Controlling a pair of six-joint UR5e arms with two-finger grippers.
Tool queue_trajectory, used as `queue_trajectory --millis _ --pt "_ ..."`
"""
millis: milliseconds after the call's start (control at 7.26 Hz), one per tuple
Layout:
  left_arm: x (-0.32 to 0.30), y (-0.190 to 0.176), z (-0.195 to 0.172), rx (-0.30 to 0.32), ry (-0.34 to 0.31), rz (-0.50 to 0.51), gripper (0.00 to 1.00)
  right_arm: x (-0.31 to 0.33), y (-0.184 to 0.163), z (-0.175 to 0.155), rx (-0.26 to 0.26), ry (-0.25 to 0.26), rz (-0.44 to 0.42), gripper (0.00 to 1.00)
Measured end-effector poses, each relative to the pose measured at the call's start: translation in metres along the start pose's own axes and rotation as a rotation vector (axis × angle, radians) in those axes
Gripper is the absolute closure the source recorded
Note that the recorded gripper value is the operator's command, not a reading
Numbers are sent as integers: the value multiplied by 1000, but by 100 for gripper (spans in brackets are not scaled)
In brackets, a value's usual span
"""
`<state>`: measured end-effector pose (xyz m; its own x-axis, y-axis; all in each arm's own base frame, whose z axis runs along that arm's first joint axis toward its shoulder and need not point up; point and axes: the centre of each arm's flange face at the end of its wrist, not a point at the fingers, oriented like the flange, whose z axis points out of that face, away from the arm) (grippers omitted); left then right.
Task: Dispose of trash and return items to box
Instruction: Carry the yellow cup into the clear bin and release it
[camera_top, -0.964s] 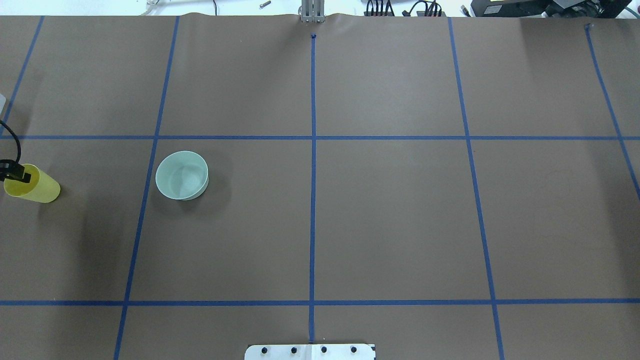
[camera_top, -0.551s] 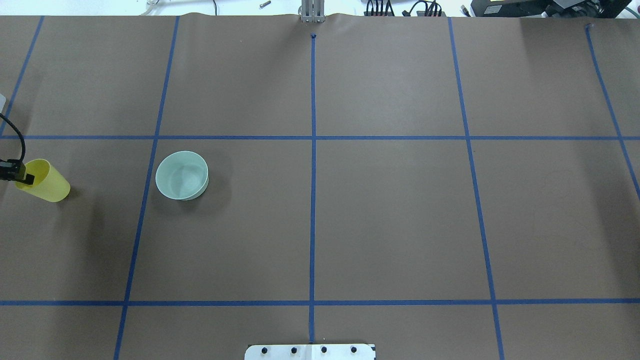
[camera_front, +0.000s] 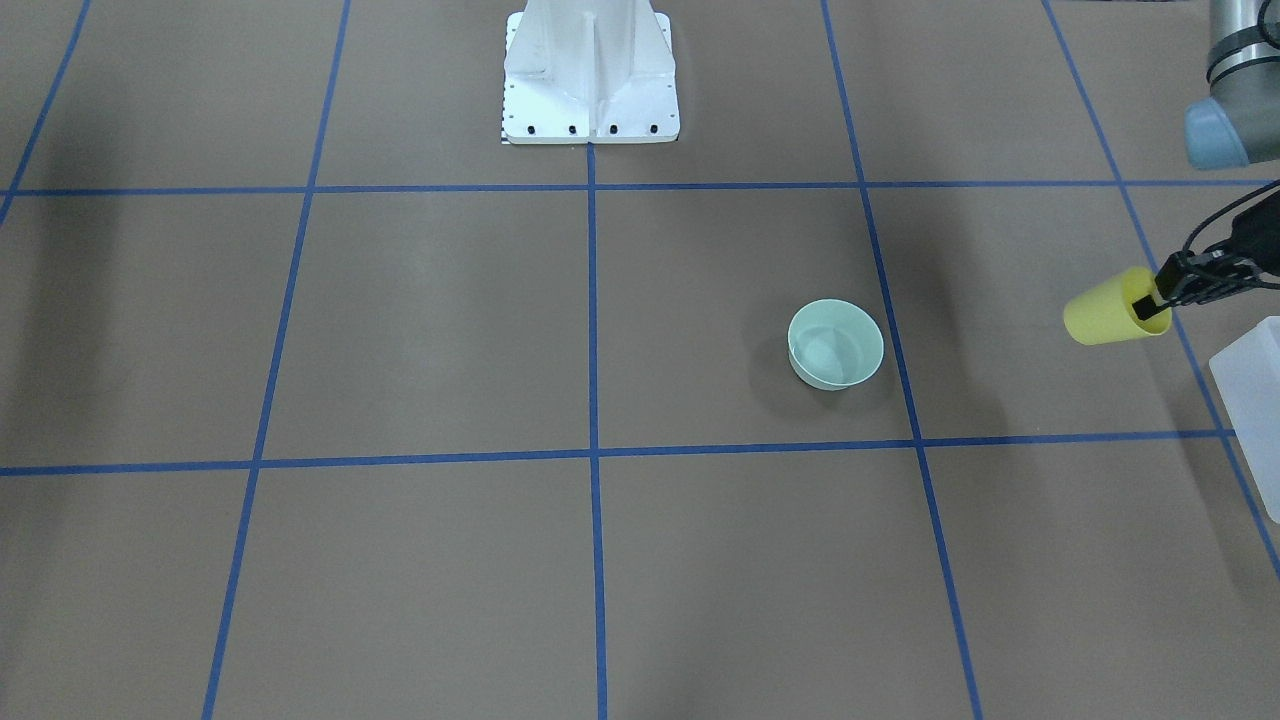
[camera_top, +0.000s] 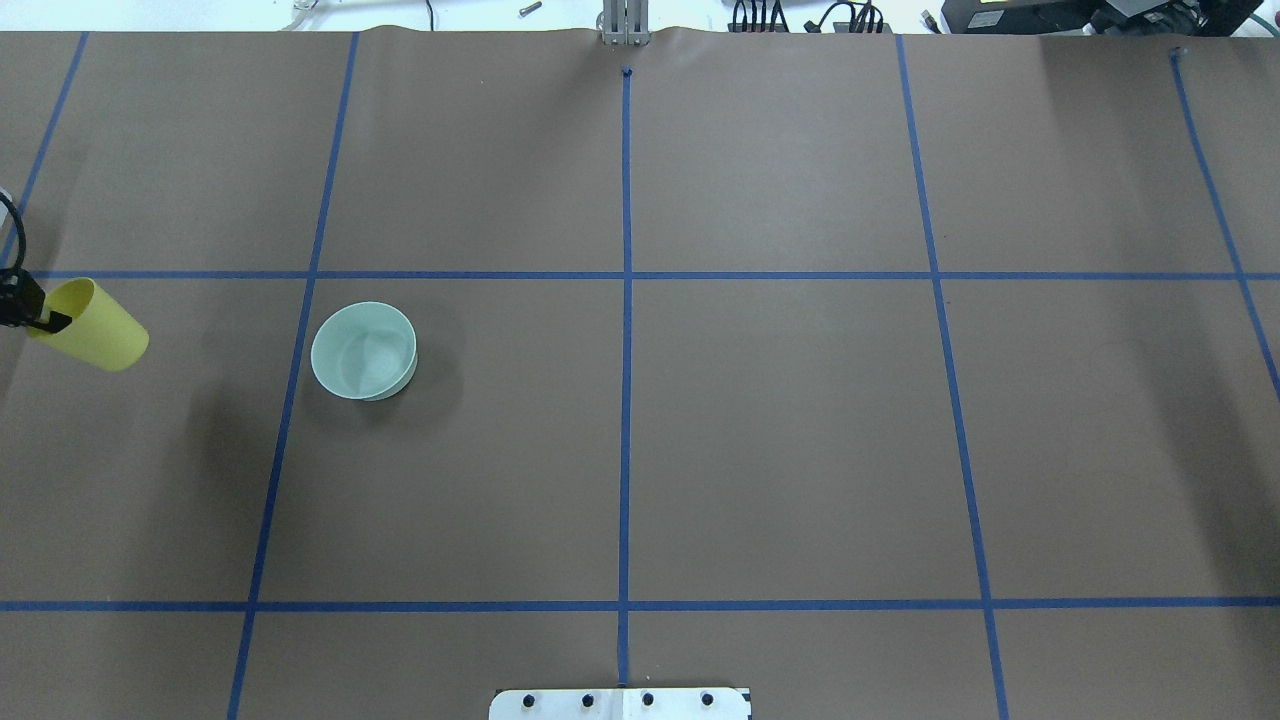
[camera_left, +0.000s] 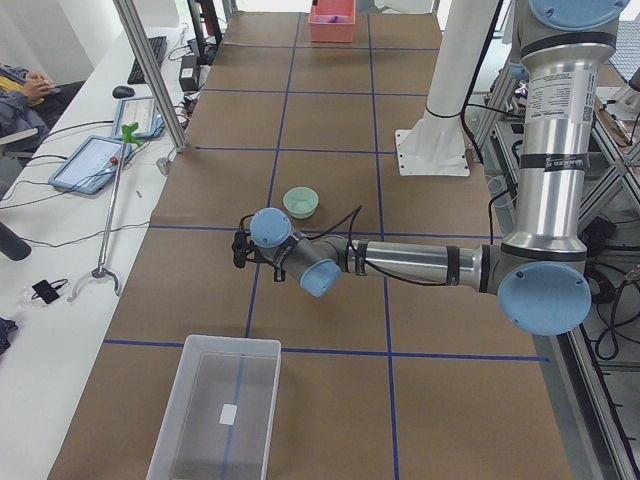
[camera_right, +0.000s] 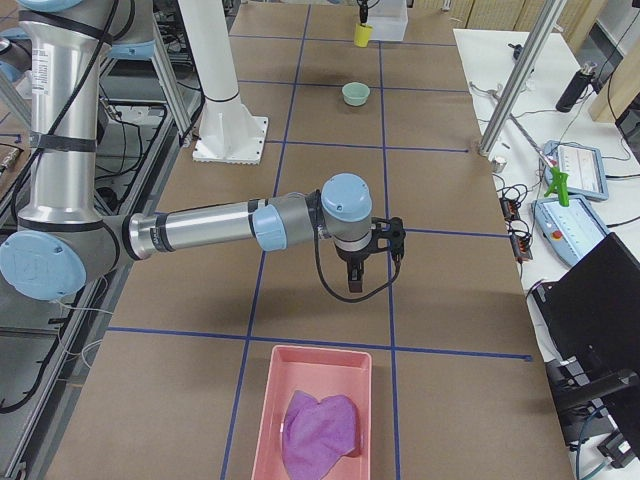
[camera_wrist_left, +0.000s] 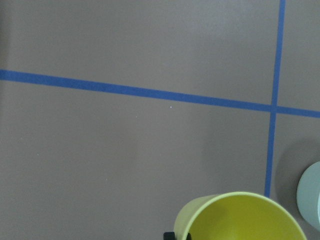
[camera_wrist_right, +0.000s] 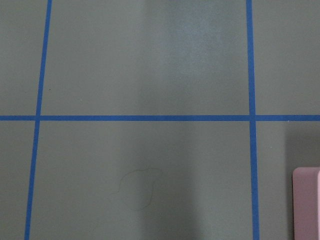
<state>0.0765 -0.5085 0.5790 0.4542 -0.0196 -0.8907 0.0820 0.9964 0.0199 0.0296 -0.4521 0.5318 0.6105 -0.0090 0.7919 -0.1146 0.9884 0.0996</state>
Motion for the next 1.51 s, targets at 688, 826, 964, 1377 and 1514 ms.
queue_trajectory --millis 688,826,964,1377,1514 --pt "-169 -90 -116 -39 -312 228 100 -25 2 15 -35 -10 -16 0" --pt "-204 -85 -104 -44 -323 216 100 -27 3 18 -41 -11 -19 0" --pt "-229 -78 -92 -37 -327 189 100 -28 3 20 -45 -11 -21 0" --pt "-267 -63 -51 4 -329 152 100 -30 4 23 -51 -10 2 0" --pt "-269 -61 -41 13 -329 164 100 -31 4 24 -54 -10 18 0"
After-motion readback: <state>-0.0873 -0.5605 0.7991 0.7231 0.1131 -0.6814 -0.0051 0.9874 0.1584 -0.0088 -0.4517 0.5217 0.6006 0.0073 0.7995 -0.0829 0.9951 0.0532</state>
